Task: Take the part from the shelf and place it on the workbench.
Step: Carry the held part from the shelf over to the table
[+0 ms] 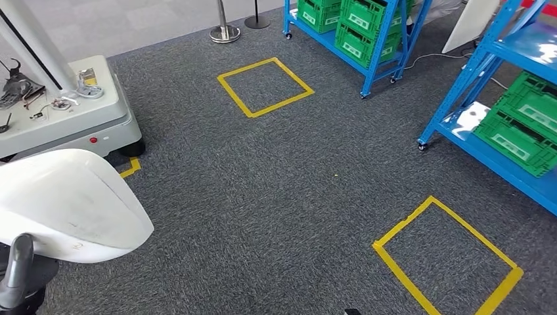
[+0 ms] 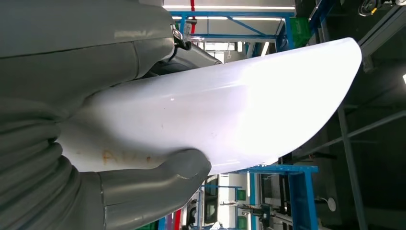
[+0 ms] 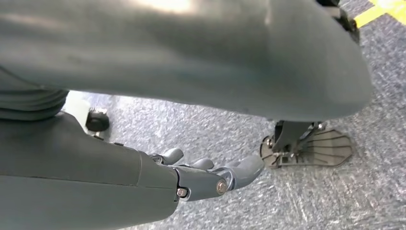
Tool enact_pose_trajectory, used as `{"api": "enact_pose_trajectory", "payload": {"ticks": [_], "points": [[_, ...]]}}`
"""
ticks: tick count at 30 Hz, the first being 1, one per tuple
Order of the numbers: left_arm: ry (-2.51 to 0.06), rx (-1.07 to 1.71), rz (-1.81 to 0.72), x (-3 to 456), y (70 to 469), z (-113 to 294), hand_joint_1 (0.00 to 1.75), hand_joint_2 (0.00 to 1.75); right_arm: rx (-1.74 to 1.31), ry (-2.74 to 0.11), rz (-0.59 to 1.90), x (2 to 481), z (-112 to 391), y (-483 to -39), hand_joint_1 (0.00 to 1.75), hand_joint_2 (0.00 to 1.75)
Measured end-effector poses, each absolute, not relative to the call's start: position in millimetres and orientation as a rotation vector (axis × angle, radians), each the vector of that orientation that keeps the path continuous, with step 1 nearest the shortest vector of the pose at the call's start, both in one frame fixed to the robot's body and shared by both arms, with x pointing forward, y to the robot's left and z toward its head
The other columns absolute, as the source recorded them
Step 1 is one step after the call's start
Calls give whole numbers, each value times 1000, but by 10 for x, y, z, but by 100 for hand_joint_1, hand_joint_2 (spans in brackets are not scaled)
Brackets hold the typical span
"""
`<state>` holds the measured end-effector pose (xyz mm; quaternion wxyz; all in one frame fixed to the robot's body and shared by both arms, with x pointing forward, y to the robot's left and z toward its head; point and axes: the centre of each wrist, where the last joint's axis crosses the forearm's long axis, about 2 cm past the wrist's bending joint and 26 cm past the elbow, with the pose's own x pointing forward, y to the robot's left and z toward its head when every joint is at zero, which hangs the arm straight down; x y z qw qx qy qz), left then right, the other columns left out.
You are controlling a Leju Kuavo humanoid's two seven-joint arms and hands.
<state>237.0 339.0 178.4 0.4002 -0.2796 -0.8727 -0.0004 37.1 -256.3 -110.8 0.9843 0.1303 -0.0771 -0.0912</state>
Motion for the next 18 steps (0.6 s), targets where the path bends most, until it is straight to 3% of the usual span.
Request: {"api": "enact_pose_trajectory", "payload": {"ticks": [18], "points": [[-2203, -708, -20, 2347, 3403, 1773, 175, 175, 265, -153, -172, 381, -1105, -2544, 0, 0]]}}
